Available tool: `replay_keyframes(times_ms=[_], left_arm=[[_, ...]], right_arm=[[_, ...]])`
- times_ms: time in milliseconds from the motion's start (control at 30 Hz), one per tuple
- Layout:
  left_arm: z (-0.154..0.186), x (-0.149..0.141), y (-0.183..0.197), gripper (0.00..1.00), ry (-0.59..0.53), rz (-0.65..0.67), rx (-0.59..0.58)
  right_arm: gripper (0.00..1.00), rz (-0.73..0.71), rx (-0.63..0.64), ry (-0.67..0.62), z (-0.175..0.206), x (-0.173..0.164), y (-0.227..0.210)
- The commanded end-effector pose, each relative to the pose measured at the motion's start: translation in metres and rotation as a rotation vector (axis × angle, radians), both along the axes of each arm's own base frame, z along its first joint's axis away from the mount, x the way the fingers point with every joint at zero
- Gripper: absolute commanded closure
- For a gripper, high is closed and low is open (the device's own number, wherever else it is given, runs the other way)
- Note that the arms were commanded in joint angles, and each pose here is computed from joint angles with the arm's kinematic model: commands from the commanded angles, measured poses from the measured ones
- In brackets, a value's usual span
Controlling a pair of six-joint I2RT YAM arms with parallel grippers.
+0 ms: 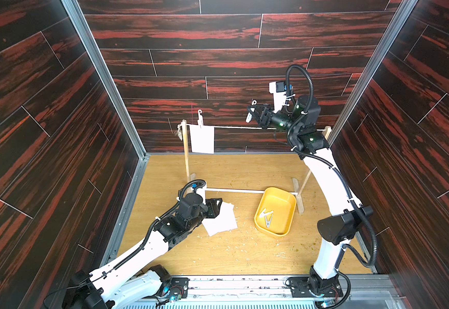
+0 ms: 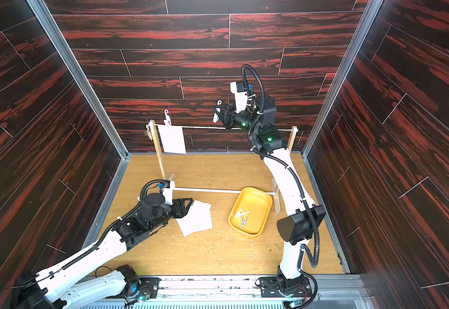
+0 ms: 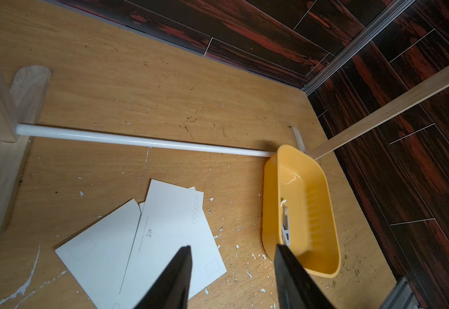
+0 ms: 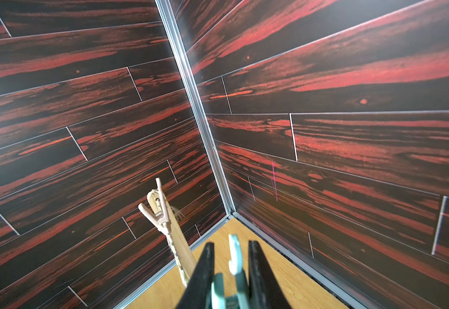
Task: Remove the postcards from the strings
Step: Place the postcard on the postcard, then place the clamp in the storage box.
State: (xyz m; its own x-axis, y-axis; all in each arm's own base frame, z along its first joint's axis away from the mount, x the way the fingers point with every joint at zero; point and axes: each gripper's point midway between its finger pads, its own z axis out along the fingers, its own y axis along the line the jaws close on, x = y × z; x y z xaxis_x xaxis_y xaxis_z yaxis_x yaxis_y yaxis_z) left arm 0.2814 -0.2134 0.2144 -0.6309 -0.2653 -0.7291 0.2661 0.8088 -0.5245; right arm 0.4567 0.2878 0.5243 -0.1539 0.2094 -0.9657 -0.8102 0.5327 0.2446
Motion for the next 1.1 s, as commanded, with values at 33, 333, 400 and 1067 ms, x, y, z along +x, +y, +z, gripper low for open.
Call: replay_keyframes(times_ms=[33,333,400,1067], left_arm=[[0.015,0.000,-0.008,0.46,-0.044,-0.031,-0.027],[0.035,-0.007,-0.022,0.46,-0.115,-0.110,-0.079],[0.040,-0.007,-0.026,0.46,-0.132,-0.129,-0.088],[0.018,-0.008,-0.045,0.46,-0.114,-0.173,-0.057]], right_arm=[[0.78,-0.022,0.017,-0.080,0.028,-0.024,-0.012],[0.77,-0.016,0.025,-0.101,0.024,-0.076,-0.032],[0.76,-0.027,0.028,-0.096,0.016,-0.089,-0.039],[0.75,-0.233,-0.050,0.308,-0.218,-0.159,-0.103]])
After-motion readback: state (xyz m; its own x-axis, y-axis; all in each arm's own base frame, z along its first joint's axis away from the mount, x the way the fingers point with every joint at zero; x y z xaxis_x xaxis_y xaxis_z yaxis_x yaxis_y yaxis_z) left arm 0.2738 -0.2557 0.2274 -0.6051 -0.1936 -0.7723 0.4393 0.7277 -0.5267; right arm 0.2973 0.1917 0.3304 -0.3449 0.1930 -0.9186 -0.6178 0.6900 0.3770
